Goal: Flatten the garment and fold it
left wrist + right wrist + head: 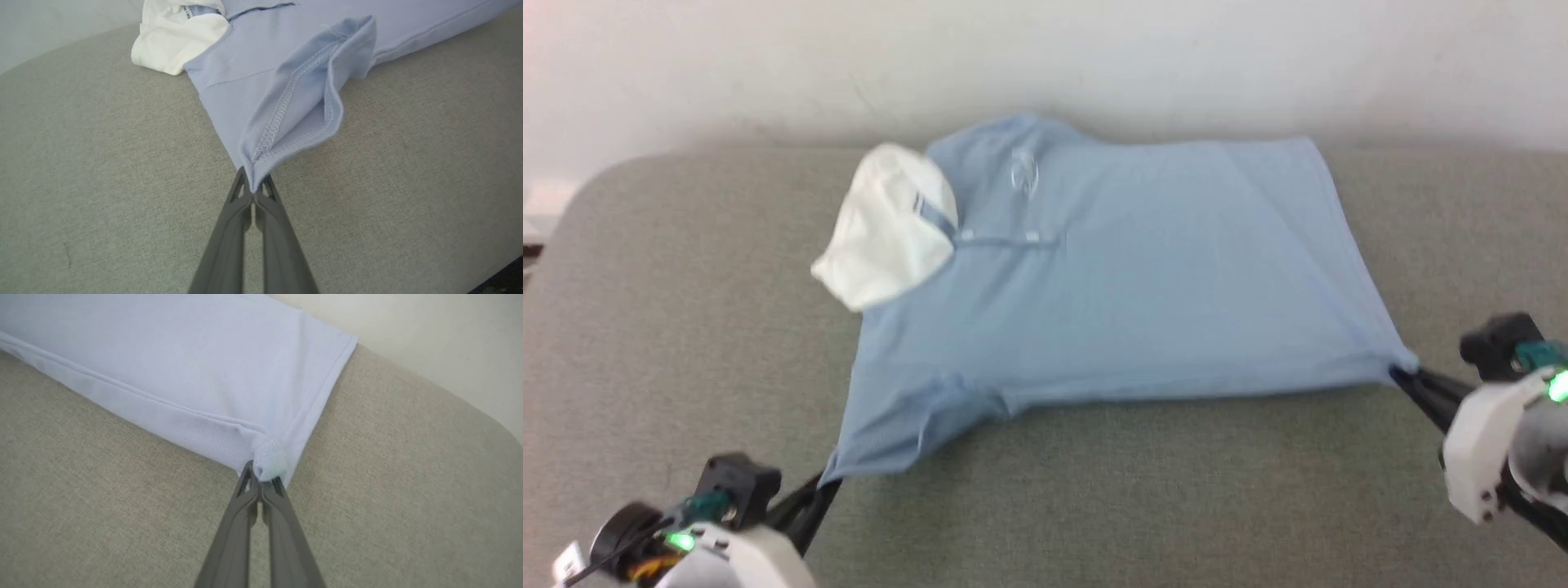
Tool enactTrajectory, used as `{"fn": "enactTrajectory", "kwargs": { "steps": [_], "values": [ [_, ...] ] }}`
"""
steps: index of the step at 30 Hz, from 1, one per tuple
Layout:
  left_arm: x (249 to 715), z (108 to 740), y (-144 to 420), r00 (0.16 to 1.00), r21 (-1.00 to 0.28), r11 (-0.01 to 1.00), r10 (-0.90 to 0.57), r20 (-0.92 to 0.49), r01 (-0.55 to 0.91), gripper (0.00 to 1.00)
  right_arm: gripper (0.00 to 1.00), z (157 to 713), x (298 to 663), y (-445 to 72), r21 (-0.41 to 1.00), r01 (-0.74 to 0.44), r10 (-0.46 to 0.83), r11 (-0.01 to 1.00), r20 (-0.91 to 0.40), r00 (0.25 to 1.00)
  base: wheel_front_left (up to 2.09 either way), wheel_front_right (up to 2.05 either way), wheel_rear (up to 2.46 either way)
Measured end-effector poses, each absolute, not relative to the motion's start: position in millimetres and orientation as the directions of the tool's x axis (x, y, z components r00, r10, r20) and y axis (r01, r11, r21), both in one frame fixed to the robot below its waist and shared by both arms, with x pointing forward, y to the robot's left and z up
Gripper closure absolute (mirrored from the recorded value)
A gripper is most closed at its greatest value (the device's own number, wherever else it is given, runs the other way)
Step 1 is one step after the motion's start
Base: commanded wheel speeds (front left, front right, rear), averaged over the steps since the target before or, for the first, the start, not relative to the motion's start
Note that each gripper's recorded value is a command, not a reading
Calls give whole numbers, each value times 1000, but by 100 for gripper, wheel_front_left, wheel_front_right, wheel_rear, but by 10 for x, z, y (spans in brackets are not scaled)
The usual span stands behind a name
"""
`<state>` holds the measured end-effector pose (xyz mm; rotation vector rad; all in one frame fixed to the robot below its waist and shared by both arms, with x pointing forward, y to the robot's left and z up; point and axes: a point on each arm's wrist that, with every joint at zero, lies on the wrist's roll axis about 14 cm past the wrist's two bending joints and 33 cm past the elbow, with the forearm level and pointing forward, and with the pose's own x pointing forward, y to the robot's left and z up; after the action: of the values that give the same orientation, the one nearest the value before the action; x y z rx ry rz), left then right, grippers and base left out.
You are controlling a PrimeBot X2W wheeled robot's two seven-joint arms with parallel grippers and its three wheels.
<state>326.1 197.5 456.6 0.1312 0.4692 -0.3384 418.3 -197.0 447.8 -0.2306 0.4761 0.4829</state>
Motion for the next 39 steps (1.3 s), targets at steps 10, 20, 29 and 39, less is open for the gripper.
{"fn": "enactTrajectory", "kwargs": {
  "steps": [10,20,29,39],
  "values": [
    [2448,4560,1882,729,-109,935,-333,-598,338,100,100,4340,3549,-2148,1,-470,363,883,-636,681,0,0,0],
    [2198,4511,1703,685,-196,919,-387,-617,342,100,100,4261,3250,-2182,72,-440,363,895,-691,625,0,0,0],
    [2899,5055,1766,872,-123,938,-345,-346,323,100,100,4636,3606,-2060,56,-432,391,900,-541,745,0,0,0],
    [3769,5214,1991,954,-42,974,-228,-196,224,100,100,4738,4181,-2113,-3,-386,342,923,-456,822,0,0,0]
  ]
}}
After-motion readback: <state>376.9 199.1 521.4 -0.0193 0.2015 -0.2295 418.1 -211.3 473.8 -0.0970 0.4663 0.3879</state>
